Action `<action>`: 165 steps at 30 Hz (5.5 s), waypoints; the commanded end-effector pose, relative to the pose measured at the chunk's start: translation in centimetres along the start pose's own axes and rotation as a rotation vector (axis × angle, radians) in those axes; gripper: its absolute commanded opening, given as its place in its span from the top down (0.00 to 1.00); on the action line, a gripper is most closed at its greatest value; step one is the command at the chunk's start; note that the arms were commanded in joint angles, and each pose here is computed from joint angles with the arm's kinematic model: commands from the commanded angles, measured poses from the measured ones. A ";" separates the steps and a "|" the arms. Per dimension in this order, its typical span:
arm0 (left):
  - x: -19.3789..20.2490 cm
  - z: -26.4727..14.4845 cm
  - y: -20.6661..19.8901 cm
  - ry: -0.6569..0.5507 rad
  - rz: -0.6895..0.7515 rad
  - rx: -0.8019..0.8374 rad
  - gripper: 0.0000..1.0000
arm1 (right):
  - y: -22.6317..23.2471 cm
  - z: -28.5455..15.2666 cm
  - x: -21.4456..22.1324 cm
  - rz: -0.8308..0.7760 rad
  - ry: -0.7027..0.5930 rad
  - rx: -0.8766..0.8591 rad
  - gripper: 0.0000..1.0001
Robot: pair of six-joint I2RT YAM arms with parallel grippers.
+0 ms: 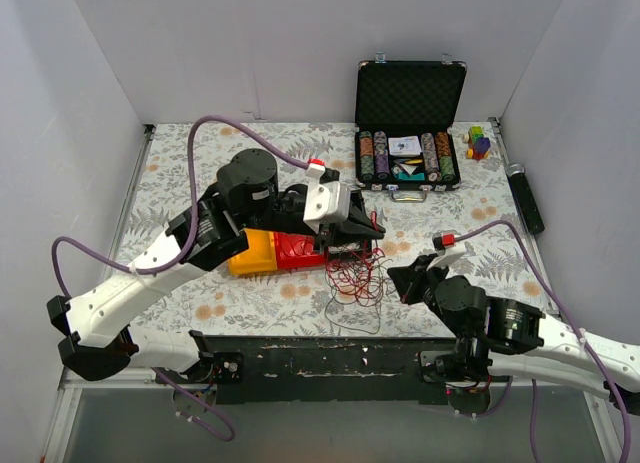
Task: Untangle the cables
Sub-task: Untie the cable.
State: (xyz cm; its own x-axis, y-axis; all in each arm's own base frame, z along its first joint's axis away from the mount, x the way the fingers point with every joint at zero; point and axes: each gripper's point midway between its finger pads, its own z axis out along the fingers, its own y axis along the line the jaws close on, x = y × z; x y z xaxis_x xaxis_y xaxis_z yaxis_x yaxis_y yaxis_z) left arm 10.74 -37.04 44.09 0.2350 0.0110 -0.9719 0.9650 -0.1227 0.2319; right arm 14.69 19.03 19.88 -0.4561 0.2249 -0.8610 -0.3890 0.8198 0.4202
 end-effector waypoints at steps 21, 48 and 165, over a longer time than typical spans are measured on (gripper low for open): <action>-2.5 -1.5 -1.0 -0.030 0.073 0.034 1.00 | 6.4 -4.9 -8.0 -0.017 -0.129 -0.342 0.57; -1.6 -0.9 -0.6 -0.022 0.069 0.027 1.00 | 9.1 -7.0 -8.6 -0.134 -0.103 -0.516 0.33; -10.4 -1.3 5.4 -0.245 0.289 -0.278 1.00 | 9.1 -2.8 -4.0 -0.114 -0.042 -0.454 0.35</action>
State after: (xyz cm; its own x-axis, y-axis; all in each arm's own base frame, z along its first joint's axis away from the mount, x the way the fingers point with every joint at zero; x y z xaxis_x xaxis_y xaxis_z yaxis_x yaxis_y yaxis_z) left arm 14.31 -37.70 53.71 0.4704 -0.1842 -0.8630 0.8809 0.1561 0.4468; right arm 10.69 22.34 28.31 -0.3591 0.2202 -0.9070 -0.7327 0.5354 0.4201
